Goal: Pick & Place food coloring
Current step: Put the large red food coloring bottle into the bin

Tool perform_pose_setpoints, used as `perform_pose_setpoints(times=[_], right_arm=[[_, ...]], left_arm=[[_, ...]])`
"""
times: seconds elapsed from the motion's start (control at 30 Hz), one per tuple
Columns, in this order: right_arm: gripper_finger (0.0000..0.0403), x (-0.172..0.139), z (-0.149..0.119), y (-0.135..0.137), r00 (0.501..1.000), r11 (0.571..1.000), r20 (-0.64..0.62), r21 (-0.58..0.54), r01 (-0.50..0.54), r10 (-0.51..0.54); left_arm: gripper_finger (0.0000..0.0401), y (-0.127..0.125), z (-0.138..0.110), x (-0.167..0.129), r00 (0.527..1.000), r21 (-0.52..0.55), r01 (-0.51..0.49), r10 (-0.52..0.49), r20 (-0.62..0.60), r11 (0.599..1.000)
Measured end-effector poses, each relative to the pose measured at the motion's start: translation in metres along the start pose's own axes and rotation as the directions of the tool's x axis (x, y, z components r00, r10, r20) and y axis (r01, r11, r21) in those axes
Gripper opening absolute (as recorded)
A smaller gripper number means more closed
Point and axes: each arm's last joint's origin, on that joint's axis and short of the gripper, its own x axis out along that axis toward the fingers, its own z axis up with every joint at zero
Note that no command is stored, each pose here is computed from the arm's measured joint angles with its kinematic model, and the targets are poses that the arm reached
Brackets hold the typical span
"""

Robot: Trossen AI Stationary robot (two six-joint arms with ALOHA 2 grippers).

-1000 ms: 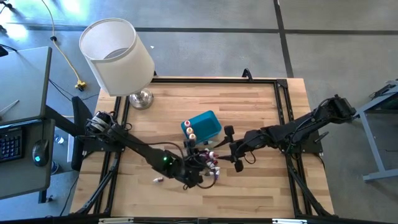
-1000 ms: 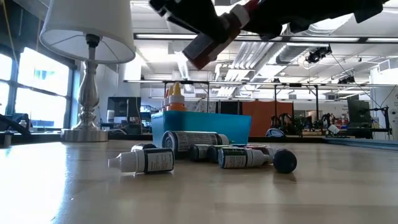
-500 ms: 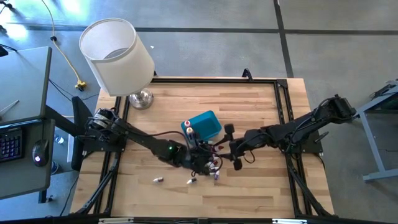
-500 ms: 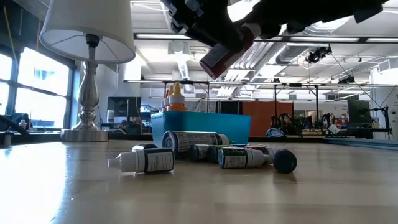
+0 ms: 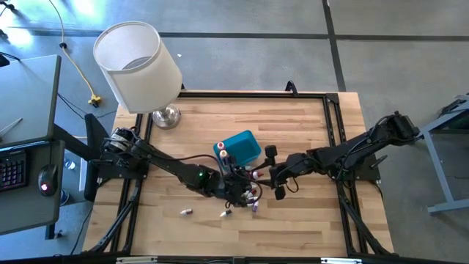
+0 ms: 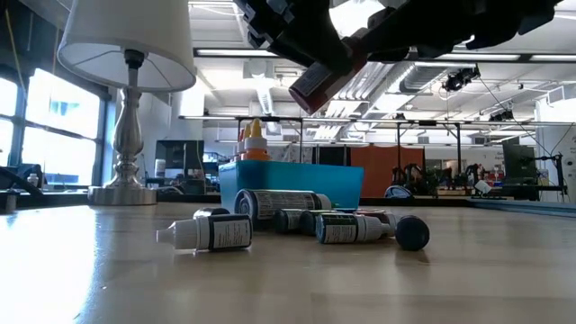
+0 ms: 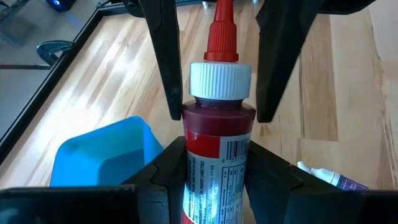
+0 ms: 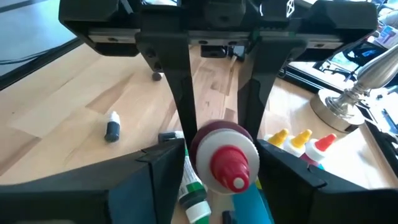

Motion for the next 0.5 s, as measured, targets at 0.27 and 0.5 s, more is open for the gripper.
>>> perform_pose_setpoints(times=[0.27, 0.5], right_arm=[[0.0133, 0.0, -0.0005, 0.0, 1.0, 1.0, -0.003, 0.0, 0.002, -0.002], [0.0143, 0.0001, -0.0008, 0.0001, 1.0, 1.0, -0.005, -0.002, 0.003, -0.003]], left_arm=[[0.0127, 0.0, -0.0004, 0.0, 1.0, 0.001, 0.001, -0.001, -0.004, 1.0], [0.0127, 0.0001, -0.0005, 0.0, 1.0, 0.003, 0.001, -0.001, -0.005, 1.0]])
